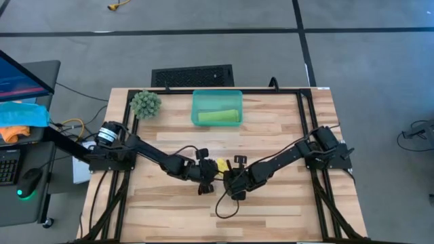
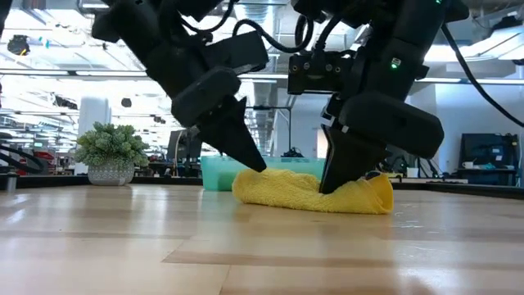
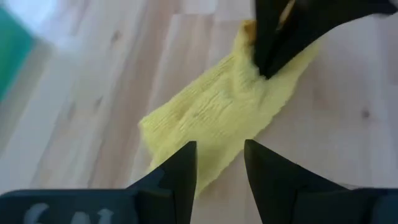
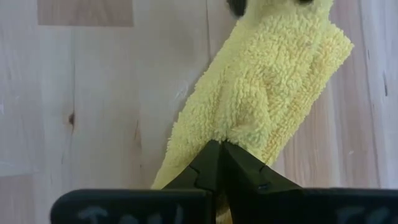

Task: Roll microfiber towels into tight, uniform cylinder then place into a basket
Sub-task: Roll the yellow microfiber cloth

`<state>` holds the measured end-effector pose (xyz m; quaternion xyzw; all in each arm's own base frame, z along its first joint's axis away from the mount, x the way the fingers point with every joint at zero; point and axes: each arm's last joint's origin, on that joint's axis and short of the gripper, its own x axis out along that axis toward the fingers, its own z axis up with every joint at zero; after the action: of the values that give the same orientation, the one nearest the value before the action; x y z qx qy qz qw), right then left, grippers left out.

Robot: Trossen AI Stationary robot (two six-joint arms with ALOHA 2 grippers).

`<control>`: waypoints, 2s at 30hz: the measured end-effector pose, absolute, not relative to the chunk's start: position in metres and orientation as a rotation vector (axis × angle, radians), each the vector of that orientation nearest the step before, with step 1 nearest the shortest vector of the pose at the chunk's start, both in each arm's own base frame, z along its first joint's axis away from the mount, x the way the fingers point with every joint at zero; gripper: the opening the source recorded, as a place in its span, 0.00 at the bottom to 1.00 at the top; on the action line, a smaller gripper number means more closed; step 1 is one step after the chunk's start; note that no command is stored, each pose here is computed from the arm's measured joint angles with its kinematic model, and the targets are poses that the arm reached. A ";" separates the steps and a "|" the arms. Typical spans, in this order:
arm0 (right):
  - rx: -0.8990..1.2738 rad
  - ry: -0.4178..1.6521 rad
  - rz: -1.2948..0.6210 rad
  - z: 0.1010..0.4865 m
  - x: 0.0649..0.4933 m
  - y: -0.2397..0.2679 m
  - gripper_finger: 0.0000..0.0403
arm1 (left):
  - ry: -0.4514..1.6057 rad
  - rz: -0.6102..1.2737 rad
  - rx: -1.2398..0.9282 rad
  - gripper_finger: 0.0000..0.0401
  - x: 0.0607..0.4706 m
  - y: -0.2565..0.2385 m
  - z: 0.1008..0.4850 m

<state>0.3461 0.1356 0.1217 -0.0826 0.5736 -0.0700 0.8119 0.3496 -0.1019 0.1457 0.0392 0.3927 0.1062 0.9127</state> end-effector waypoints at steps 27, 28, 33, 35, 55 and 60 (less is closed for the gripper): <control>-0.075 1.221 -0.198 0.122 0.344 0.140 0.19 | 0.910 0.123 -0.078 0.32 0.365 -0.059 0.126; -0.067 1.222 -0.205 0.122 0.344 0.141 0.21 | 0.912 0.121 -0.079 0.32 0.365 -0.059 0.126; -0.024 1.249 -0.222 0.131 0.335 0.144 0.30 | 0.912 0.116 -0.093 0.32 0.365 -0.060 0.126; 0.007 1.248 -0.231 0.137 0.331 0.146 0.31 | 0.910 0.114 -0.095 0.32 0.366 -0.060 0.126; 0.145 1.327 -0.398 0.143 0.315 0.138 0.30 | 0.900 0.148 -0.149 0.32 0.366 -0.059 0.126; 0.188 1.334 -0.412 0.138 0.314 0.134 0.29 | 0.896 0.144 -0.142 0.32 0.366 -0.059 0.126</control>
<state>0.3139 0.1336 0.1378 0.0863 0.6131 -0.1893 0.7622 0.3661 -0.0594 0.1259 -0.0687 0.4326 0.0696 0.8963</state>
